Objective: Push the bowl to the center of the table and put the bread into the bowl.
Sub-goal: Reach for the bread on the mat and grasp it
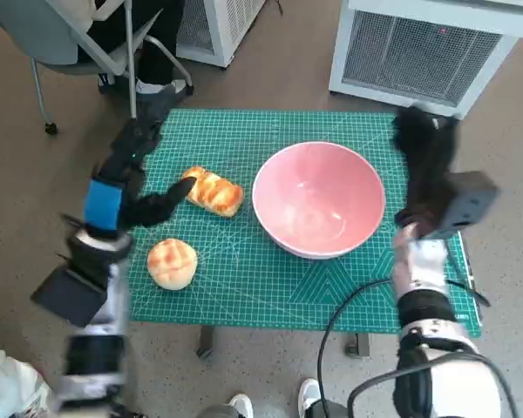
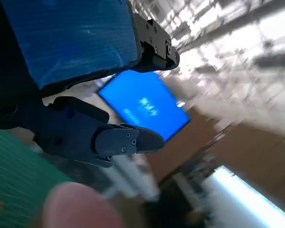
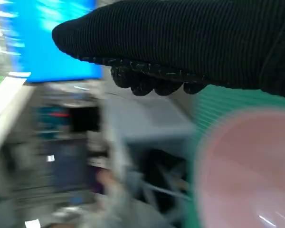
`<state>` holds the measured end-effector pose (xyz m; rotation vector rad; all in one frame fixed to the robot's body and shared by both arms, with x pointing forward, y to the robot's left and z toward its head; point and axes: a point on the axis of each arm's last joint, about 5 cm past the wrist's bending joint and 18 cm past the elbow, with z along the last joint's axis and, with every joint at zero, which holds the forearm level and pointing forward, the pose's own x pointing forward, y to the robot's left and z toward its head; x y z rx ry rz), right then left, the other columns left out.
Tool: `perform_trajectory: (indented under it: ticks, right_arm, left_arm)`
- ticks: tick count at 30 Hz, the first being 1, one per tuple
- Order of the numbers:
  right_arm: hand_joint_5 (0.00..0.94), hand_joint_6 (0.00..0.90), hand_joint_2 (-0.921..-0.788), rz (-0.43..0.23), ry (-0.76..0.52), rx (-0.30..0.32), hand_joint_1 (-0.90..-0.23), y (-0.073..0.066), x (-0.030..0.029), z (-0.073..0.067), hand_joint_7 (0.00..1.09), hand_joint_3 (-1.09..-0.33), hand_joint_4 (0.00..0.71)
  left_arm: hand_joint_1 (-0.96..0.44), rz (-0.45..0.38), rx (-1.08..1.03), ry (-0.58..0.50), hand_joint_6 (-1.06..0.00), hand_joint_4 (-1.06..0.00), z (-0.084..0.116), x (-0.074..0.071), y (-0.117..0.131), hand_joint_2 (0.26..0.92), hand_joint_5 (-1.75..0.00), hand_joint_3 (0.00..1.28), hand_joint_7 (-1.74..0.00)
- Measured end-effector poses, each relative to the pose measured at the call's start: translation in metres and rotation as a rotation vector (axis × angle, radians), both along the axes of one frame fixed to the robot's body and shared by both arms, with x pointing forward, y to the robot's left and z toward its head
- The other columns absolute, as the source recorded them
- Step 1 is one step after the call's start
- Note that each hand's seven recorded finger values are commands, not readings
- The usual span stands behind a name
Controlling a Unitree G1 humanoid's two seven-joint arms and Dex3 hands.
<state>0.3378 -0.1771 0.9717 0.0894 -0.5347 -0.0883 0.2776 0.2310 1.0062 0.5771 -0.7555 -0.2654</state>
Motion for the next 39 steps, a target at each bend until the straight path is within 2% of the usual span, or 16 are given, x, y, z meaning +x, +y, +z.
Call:
perform_trajectory:
  ticks: [5,9,13,21,28,32,39]
  right_arm:
    - [0.024,0.099,-0.921,0.073,-0.263,-0.075,-0.564,-0.002,-0.0044,0.026,0.45,-0.826,0.255]
    - [0.028,0.115,-0.921,0.142,-0.434,-0.13,-0.591,-0.003,-0.0128,0.042,0.5,-0.771,0.288]
    - [0.026,0.109,-0.921,0.207,-0.542,-0.189,-0.598,-0.001,-0.0229,0.049,0.53,-0.755,0.307]
    - [0.009,0.062,-0.921,0.244,-0.611,-0.279,-0.591,-0.008,-0.0395,0.05,0.59,-0.749,0.294]
    - [0.002,0.026,-0.921,0.244,-0.622,-0.311,-0.597,-0.009,-0.0504,0.051,0.66,-0.749,0.285]
    - [0.001,0.019,-0.921,0.239,-0.613,-0.32,-0.605,-0.008,-0.0531,0.05,0.67,-0.75,0.284]
    - [0.001,0.01,-0.921,0.226,-0.606,-0.334,-0.608,-0.008,-0.054,0.05,0.68,-0.754,0.284]
  left_arm:
    - [-0.51,0.021,0.188,0.019,-0.35,-0.26,0.022,0.011,0.011,0.921,-0.01,0.17,-0.03]
    - [-0.45,0.0,0.302,0.058,-0.39,-0.27,0.038,0.022,0.015,0.904,0.0,0.05,-0.04]
    - [-0.41,-0.03,0.412,0.146,-0.41,-0.28,0.051,0.032,0.014,0.875,0.0,0.01,-0.04]
    - [-0.38,-0.054,0.675,0.349,-0.41,-0.26,0.064,0.054,0.001,0.833,0.0,0.0,-0.03]
    - [-0.32,0.002,0.877,0.542,-0.4,-0.25,0.064,0.072,-0.014,0.792,0.0,0.0,-0.02]
    - [-0.31,0.048,0.974,0.63,-0.4,-0.23,0.061,0.08,-0.027,0.774,0.0,0.0,-0.01]
    - [-0.3,0.13,1.105,0.738,-0.38,-0.19,0.047,0.089,-0.044,0.75,0.0,0.0,0.0]
